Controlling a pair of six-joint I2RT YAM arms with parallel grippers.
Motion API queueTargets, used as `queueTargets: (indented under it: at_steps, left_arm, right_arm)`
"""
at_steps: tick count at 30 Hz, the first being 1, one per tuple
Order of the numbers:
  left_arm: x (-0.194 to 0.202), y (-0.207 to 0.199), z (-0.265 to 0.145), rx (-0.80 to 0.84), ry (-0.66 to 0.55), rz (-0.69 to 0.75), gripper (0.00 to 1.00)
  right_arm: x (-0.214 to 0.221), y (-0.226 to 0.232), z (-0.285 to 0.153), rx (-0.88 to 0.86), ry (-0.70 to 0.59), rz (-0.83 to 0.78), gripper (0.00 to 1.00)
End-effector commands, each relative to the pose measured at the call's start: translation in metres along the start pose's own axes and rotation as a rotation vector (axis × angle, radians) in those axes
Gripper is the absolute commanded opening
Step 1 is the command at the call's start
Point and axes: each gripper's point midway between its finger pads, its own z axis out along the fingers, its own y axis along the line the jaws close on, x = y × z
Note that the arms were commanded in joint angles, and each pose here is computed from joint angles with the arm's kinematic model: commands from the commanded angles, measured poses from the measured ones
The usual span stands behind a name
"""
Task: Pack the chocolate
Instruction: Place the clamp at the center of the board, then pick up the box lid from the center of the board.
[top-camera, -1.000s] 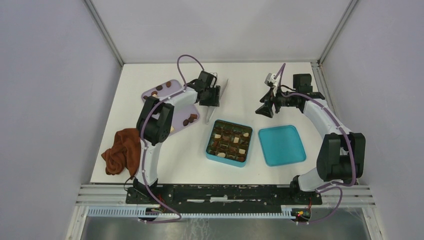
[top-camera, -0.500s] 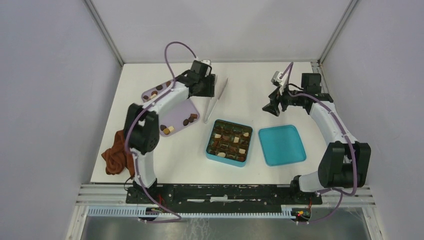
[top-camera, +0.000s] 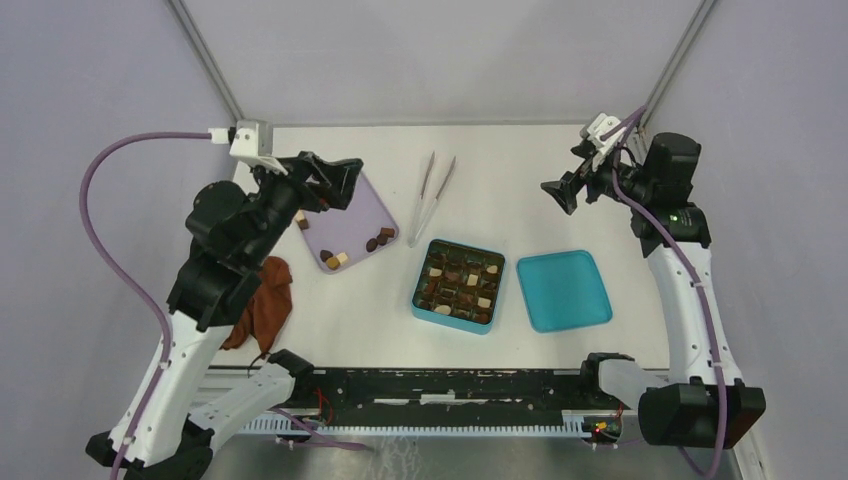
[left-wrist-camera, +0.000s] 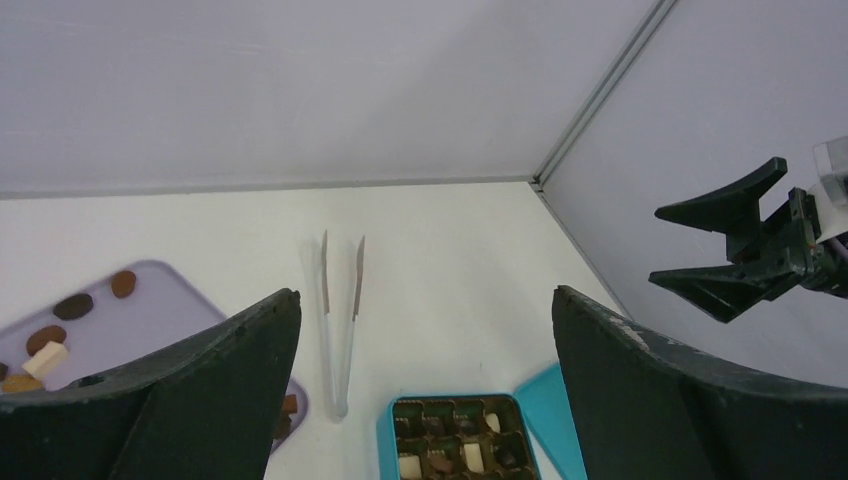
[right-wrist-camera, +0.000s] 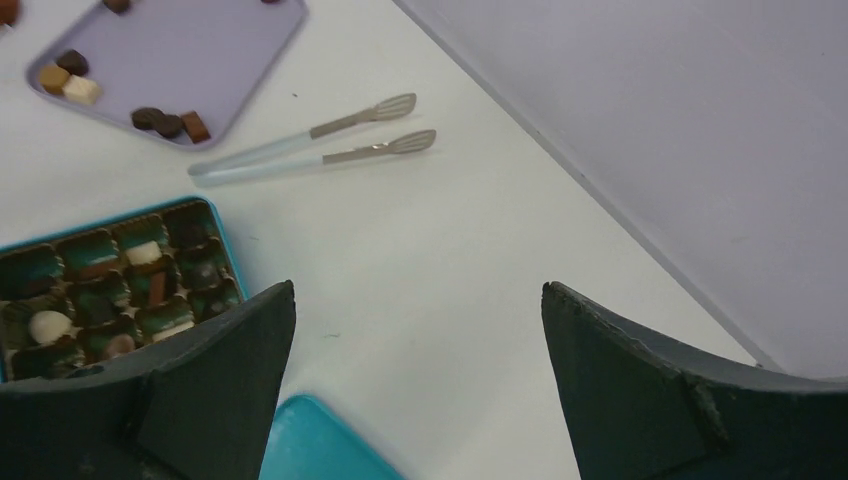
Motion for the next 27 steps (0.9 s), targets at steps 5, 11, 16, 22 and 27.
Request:
queueTargets:
  at_steps: [5,11,16,22,27]
  left_arm:
    - [0.068,-0.005,-0.044,0.068,0.192,-0.154,1.0]
    - [0.162,0.008,-0.053,0.035,0.417,-0.302,1.0]
    - [0.242,0.042,-0.058,-0.126,0.575,-0.363,0.92]
    - [0.303,0.061,-0.059,-0.221,0.686,-0.391,0.77]
    - [0.342,0.063,-0.06,-0.259,0.771,-0.348,0.64]
  right_arm:
    - [-0.042,0.062,-0.029,-0.213,-0.158,0.033,0.98]
    - [0.066,0.095,-0.021,-0.25,0.128,0.06,0.96]
    - [0.164,0.121,-0.013,-0.206,0.46,0.051,0.88]
    - [0.223,0.137,-0.005,-0.137,0.607,0.176,0.76]
    - [0.237,0.146,0.012,-0.126,0.59,0.292,0.63]
